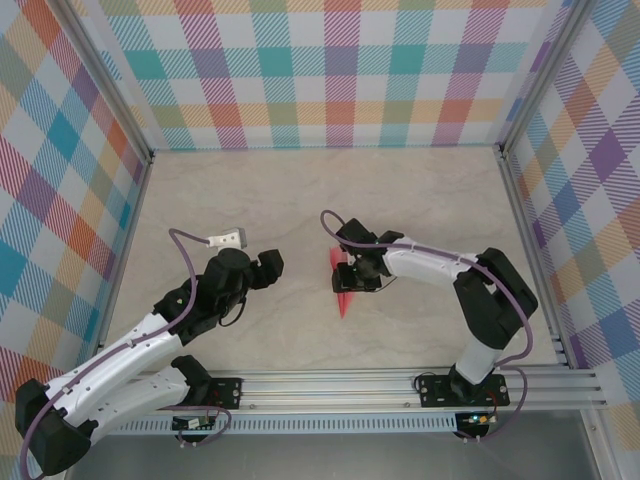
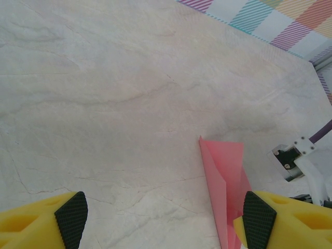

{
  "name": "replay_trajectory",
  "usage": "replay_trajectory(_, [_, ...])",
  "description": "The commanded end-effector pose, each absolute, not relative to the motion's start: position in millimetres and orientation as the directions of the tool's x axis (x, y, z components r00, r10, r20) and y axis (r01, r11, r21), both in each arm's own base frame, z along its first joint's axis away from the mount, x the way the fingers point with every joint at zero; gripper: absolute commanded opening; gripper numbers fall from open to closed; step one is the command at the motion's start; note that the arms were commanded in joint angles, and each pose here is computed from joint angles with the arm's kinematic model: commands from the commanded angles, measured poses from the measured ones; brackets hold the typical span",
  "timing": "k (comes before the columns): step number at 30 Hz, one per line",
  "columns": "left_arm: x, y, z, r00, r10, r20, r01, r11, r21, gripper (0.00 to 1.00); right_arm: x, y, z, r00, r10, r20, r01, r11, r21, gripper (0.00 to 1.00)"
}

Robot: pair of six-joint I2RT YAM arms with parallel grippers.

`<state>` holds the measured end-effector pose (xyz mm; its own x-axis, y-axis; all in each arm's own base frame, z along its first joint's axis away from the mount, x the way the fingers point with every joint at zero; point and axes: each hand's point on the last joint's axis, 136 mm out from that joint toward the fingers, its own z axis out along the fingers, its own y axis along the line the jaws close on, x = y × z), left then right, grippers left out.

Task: Fold a paper plane with a square sheet of paper (fold left side to right side)
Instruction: Pick up the paper plane at the center of the table, then place the paper plane at the center of the table.

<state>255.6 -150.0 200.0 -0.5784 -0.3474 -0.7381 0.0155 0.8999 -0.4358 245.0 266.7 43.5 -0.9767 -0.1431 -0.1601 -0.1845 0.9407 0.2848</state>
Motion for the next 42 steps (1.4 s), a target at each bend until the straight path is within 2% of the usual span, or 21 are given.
replay_trajectory(1, [257,-144,198,-0.567,-0.341,-0.749,0.004,0.909,-0.417,0.81,247,274,39,-0.978,-0.145,-0.147,-0.183,0.941,0.285,0.43])
replay_trajectory(15, [253,-138,201,-0.561,-0.326,-0.761,0.008,0.917,-0.398,0.82,258,274,26,-0.976,-0.174,-0.134,-0.198,0.960,0.196,0.20])
replay_trajectory(22, [251,-134,203,-0.555,-0.319,-0.768,0.007,0.922,-0.387,0.83,267,273,31,-0.972,-0.191,-0.137,-0.213,0.961,0.178,0.02])
replay_trajectory(27, [248,-132,208,-0.553,-0.295,-0.780,0.025,0.929,-0.368,0.83,292,265,51,-0.968,-0.195,-0.160,-0.219,0.964,0.153,0.02])
replay_trajectory(31, [246,-133,212,-0.559,-0.273,-0.783,0.046,0.932,-0.359,0.88,324,255,64,-0.969,-0.180,-0.171,-0.202,0.971,0.124,0.04])
replay_trajectory(34, [244,-133,211,-0.566,-0.263,-0.781,0.055,0.933,-0.354,0.91,347,252,67,-0.975,-0.145,-0.168,-0.170,0.975,0.143,0.04])
replay_trajectory(42, [244,-134,210,-0.570,-0.256,-0.781,0.060,0.935,-0.351,0.92,395,241,63,-0.979,-0.131,-0.157,-0.143,0.987,0.072,0.04])
